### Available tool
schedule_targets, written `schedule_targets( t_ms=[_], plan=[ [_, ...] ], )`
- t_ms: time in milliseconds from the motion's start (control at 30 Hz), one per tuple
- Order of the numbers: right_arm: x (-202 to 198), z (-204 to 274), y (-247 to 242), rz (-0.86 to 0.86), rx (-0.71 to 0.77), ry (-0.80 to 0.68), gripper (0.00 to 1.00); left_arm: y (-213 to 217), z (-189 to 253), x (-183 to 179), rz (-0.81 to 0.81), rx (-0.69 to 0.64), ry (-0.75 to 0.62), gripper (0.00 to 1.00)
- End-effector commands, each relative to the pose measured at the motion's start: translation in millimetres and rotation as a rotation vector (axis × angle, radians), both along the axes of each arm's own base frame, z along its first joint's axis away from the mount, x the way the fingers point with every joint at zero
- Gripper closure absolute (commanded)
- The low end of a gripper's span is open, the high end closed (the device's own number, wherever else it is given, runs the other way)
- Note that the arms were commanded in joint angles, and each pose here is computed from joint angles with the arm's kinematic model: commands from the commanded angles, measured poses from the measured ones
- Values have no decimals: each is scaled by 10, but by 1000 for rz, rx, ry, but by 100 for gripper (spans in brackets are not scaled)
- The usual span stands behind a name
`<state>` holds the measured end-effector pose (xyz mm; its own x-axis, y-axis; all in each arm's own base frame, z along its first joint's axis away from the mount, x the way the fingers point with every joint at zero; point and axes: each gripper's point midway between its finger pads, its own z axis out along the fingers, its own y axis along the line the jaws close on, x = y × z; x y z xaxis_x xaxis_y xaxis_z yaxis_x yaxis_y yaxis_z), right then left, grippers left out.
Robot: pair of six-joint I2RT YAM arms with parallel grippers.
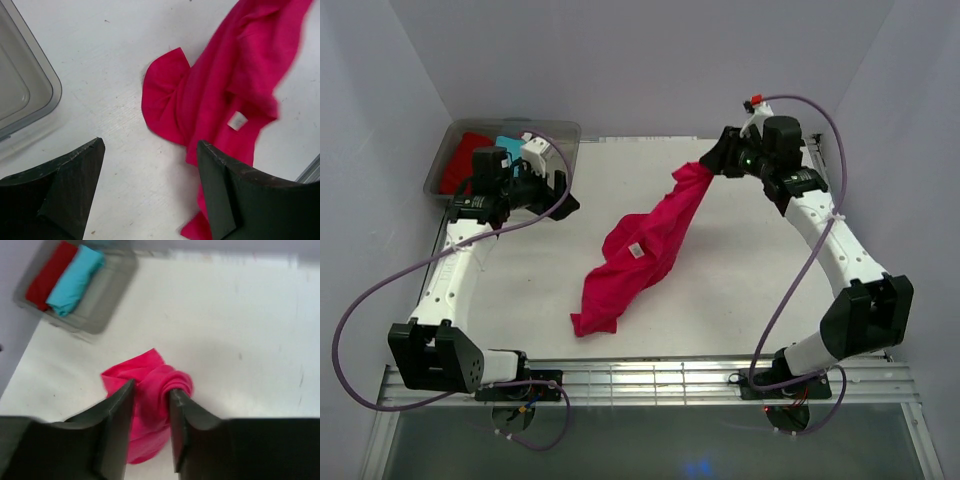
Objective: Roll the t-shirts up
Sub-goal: Place the T-shirt at the center of the board.
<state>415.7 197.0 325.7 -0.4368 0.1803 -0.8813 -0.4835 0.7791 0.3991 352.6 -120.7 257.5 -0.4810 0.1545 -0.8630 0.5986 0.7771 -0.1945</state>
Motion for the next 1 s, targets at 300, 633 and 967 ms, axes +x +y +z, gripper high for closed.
schedule_targets(
  t_ms=[300,633,967],
  plan=[
    [-234,-1611,-387,-124,-376,283,22,-436,-907,-705,-285,200,141,16],
    [-687,-2166,383,17,-386,403,22,-623,-1922,-1054,-388,387,268,11],
    [-669,-2483,791,107,-373,455,27,-983,-1985,-1339,-559,173,340,22]
  ],
)
